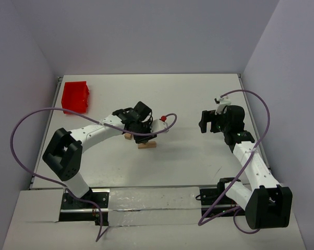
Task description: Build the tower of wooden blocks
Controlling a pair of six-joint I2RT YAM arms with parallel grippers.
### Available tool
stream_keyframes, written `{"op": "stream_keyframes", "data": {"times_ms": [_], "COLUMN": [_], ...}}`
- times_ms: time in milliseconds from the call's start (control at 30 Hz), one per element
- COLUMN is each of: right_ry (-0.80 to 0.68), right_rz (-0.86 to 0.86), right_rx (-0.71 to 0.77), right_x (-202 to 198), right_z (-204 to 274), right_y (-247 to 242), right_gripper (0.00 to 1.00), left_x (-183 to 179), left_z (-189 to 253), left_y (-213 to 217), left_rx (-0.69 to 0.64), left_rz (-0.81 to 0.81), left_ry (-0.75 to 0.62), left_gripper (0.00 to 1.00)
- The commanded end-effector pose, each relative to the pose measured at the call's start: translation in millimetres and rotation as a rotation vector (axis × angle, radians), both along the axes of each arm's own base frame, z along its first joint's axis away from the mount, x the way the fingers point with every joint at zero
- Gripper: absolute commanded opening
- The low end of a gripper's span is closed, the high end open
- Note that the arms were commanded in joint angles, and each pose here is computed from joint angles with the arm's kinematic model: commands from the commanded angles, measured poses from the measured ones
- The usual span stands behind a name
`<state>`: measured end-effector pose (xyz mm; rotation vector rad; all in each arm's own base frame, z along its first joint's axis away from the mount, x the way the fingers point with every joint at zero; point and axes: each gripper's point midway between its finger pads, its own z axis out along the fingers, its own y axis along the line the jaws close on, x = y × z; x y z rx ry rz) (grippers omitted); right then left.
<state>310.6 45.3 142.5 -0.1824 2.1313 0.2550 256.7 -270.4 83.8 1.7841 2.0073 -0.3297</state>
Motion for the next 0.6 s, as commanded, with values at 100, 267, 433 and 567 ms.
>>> {"op": "stream_keyframes", "data": {"times_ms": [100, 267, 433, 567], "right_ry": [-0.078, -0.075, -0.072, -0.070], "right_rz": [-0.014, -0.013, -0.014, -0.014], "right_rx": [-0.005, -0.005, -0.005, -0.005], "right_x": [8, 9, 8, 8], "right_z": [31, 30, 30, 29], "right_y": [-3, -3, -3, -3], "right_gripper": [1.00, 1.00, 1.00, 1.00], "left_x": [11, 13, 15, 16], "left_z": [-5, -13, -17, -19], "left_y": [-17, -18, -18, -19], "left_rx": [-0.016, -0.010, -0.009, -0.006], "left_rz": [0.004, -0.003, -0.010, -0.015], "left_ry": [-0.025, -0.026, -0.039, -0.039], "left_gripper": [0.09, 0.10, 0.12, 0.13]}}
